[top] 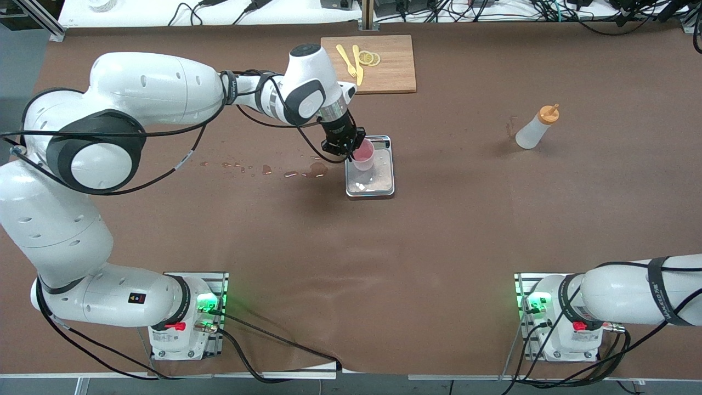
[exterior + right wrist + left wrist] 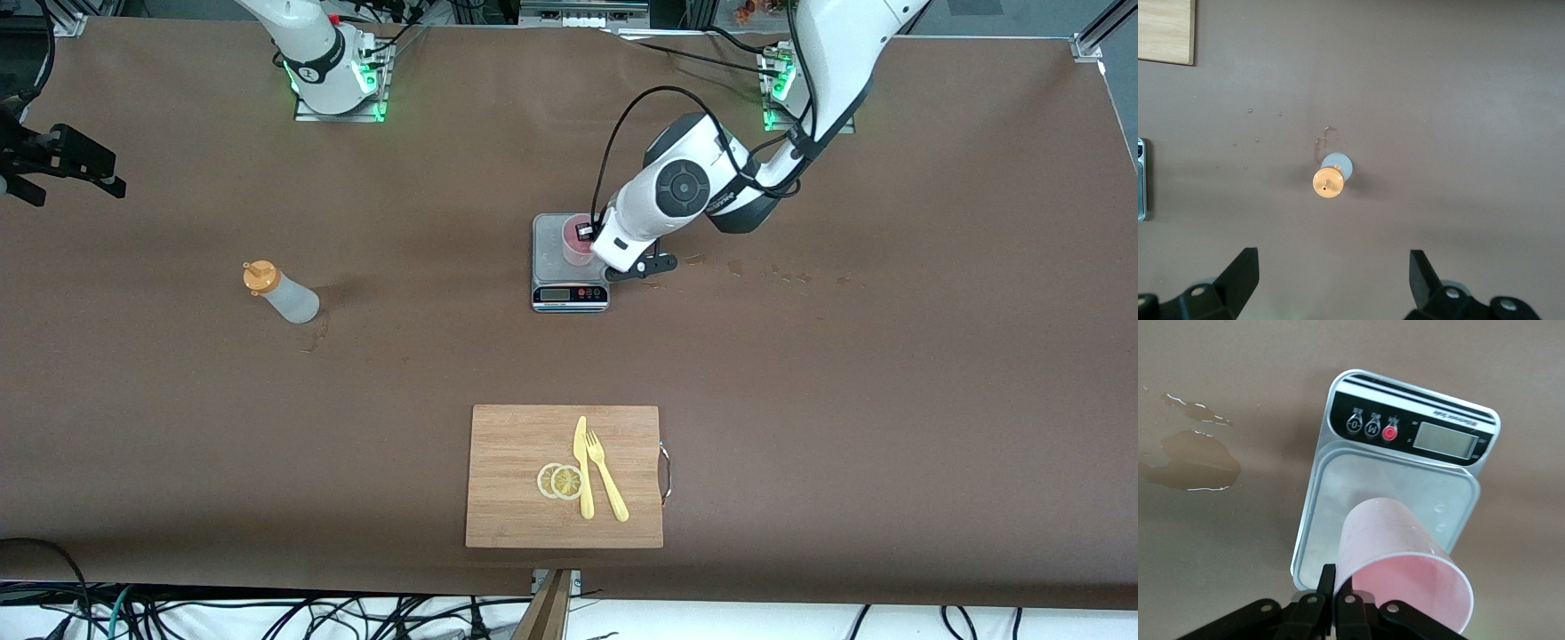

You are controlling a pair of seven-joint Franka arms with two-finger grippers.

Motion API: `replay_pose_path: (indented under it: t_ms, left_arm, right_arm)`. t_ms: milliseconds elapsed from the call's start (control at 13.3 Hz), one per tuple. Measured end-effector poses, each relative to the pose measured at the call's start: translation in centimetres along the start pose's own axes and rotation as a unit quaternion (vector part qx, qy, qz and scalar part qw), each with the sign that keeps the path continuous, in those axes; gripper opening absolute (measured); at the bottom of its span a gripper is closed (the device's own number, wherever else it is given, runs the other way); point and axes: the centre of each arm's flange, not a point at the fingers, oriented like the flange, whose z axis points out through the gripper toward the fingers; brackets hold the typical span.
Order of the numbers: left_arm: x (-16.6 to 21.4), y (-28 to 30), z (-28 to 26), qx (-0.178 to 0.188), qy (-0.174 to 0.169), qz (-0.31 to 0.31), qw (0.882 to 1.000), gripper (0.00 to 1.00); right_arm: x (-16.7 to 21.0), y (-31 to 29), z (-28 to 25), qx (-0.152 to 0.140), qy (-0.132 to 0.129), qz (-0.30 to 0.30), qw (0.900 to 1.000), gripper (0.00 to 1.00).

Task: Add sauce to pink cup with both arms
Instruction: 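Carry the pink cup with the left gripper onto the scale, then release the cup and withdraw the left gripper while the right gripper reaches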

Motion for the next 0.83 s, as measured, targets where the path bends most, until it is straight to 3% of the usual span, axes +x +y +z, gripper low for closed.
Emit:
replay_pose_path:
  t_ms: [302, 528, 830]
  left_arm:
    - [0.1, 0.1, 0.0, 0.000, 0.003, -0.003, 1.000, 0.04]
    - [0.4, 0.2, -0.2, -0.003, 0.005, -0.005, 1.000, 0.26]
    - [1.2, 0.3, -2.2, -0.012, 0.015, -0.011, 1.000, 0.68]
  right_arm:
    - [0.0, 0.0, 0.1, 0.000, -0.001, 0.000, 1.000, 1.00]
    - [-0.1, 0.0, 0.3, 0.001, -0.009, 0.001, 1.000, 1.00]
    - [-0.5, 1.9, 0.4, 0.004, -0.013, 0.018, 1.000, 1.00]
